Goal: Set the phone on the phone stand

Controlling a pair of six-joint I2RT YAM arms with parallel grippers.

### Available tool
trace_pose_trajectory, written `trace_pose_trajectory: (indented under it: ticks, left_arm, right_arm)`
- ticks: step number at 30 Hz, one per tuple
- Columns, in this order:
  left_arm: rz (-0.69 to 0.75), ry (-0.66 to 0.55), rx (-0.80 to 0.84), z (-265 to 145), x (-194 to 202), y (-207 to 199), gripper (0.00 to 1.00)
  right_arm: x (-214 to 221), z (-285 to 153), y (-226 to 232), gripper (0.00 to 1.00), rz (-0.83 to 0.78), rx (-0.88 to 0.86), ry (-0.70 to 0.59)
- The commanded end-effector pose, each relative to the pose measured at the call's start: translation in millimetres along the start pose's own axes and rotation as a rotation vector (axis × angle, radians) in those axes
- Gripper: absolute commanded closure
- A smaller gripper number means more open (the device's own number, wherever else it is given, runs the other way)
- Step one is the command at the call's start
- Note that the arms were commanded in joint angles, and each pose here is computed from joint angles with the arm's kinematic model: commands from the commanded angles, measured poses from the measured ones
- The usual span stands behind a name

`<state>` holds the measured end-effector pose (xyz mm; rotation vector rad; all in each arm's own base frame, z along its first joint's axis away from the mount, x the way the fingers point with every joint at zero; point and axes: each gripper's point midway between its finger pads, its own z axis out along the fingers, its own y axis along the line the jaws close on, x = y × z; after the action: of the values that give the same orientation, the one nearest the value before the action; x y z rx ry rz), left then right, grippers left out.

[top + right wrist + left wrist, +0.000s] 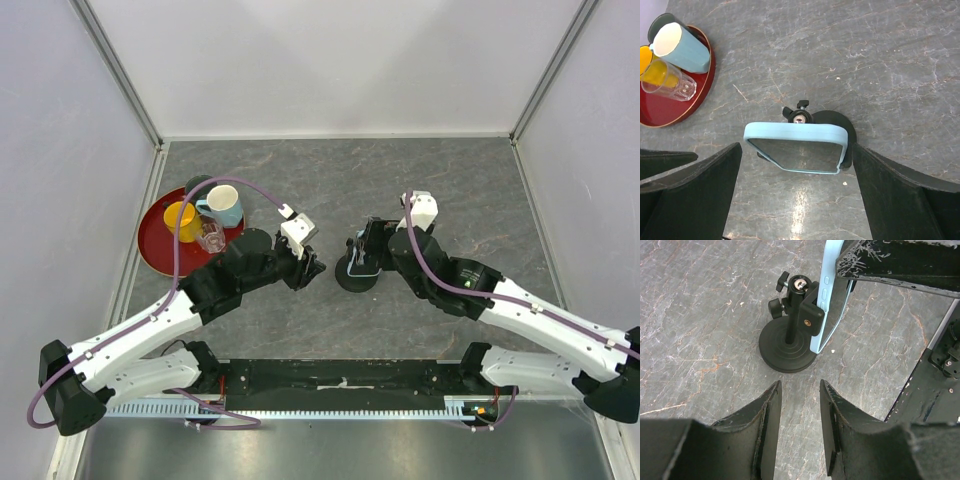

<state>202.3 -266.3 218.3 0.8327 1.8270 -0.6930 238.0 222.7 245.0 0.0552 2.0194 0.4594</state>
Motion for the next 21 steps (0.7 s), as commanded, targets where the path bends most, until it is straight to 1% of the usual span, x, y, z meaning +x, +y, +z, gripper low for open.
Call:
trace_pose_trajectory:
  ticks: [1,10,12,15,16,18,19,21]
  left_arm:
    - [-0.023,-0.072,0.008,-7,-25,-3,0.57]
    - [-0.024,-0.075,0.004,-7,-26,-2,0.57]
    - [-0.024,-0.080,-0.001,-8,-27,-1,0.57]
    - [-0.023,-0.081,-0.008,-8,-27,0,0.57]
    - [-0.023,-0.079,-0.008,-8,-27,0,0.57]
    - [-0.022,-0.082,-0.008,-9,-27,0,0.58]
    - [-0.022,-0.082,-0.007,-9,-27,0,0.57]
    - [-0.020,-0.088,-0.006,-10,-29,-1,0.58]
  right_arm:
    - [-13,3,2,0.02,0.057,0.051,-0.073]
    - [-5,13,0,0.02,-0.016,0.153,-0.097]
    - [-3,15,0,0.04,-0.035,0.177,-0.103]
    - [1,18,0,0.24,-0.068,0.200,-0.101]
    - [1,18,0,0.34,-0.082,0.207,-0.102]
    - [2,20,0,0.42,-0.100,0.218,-0.097]
    - [3,19,1,0.52,-0.110,0.222,-0.096]
    - [8,21,1,0.60,-0.146,0.246,-0.082]
